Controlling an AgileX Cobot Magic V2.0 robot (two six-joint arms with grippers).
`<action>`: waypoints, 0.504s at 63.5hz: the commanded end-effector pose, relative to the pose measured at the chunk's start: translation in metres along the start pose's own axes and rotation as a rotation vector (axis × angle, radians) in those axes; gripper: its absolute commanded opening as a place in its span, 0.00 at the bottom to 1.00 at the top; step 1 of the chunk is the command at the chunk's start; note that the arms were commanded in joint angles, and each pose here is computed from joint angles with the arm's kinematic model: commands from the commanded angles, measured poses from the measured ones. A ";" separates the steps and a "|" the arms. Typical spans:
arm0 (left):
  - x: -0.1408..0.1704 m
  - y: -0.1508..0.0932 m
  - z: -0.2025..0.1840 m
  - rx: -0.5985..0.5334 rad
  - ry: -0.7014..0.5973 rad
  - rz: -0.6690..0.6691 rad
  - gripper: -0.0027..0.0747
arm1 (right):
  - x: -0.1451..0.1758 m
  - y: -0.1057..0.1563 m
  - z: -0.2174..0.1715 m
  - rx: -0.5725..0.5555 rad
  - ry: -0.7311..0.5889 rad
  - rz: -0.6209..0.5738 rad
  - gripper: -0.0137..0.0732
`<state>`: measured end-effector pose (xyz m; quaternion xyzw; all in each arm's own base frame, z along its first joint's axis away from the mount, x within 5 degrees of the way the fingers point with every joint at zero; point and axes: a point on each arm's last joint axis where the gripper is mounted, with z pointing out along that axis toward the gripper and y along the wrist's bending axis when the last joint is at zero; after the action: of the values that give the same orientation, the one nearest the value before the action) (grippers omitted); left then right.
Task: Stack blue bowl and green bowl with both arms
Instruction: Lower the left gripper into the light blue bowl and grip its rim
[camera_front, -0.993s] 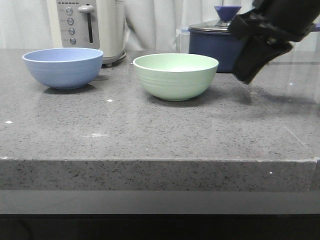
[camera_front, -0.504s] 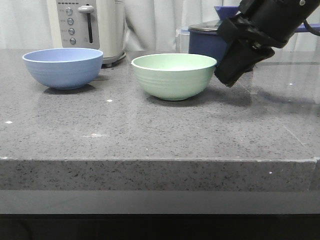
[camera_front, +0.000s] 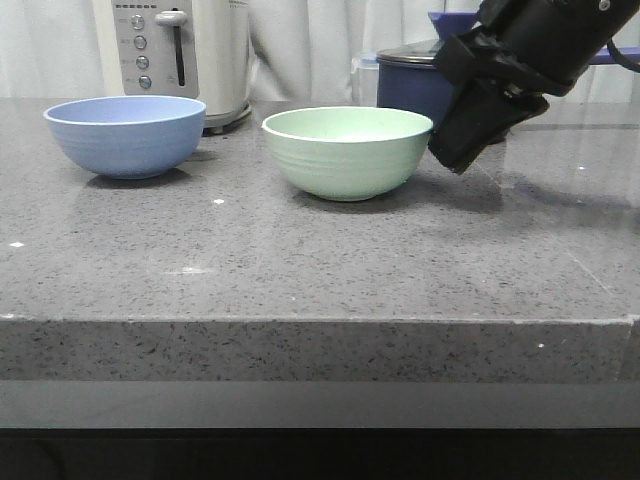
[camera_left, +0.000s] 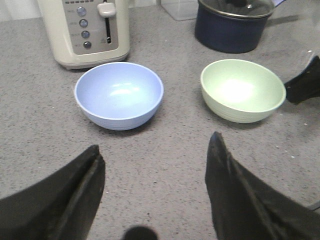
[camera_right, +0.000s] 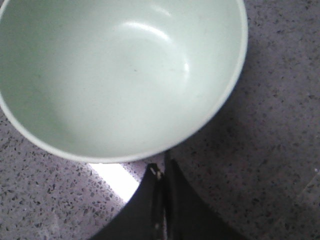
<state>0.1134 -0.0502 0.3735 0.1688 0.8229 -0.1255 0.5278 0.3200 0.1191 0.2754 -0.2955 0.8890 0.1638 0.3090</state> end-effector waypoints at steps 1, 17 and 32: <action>-0.028 0.005 0.007 -0.033 -0.047 -0.009 0.60 | -0.014 0.003 -0.018 0.021 -0.094 -0.007 0.08; -0.065 0.043 0.068 -0.150 0.173 -0.119 0.60 | -0.014 0.003 -0.018 0.021 -0.094 -0.007 0.08; -0.081 0.069 0.138 -0.143 0.321 -0.189 0.60 | -0.014 0.003 -0.018 0.021 -0.094 -0.007 0.08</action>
<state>0.2701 -0.0487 0.3751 0.0780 0.9250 -0.0718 0.3650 0.3200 0.1191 0.2754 -0.2955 0.8890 0.1638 0.3090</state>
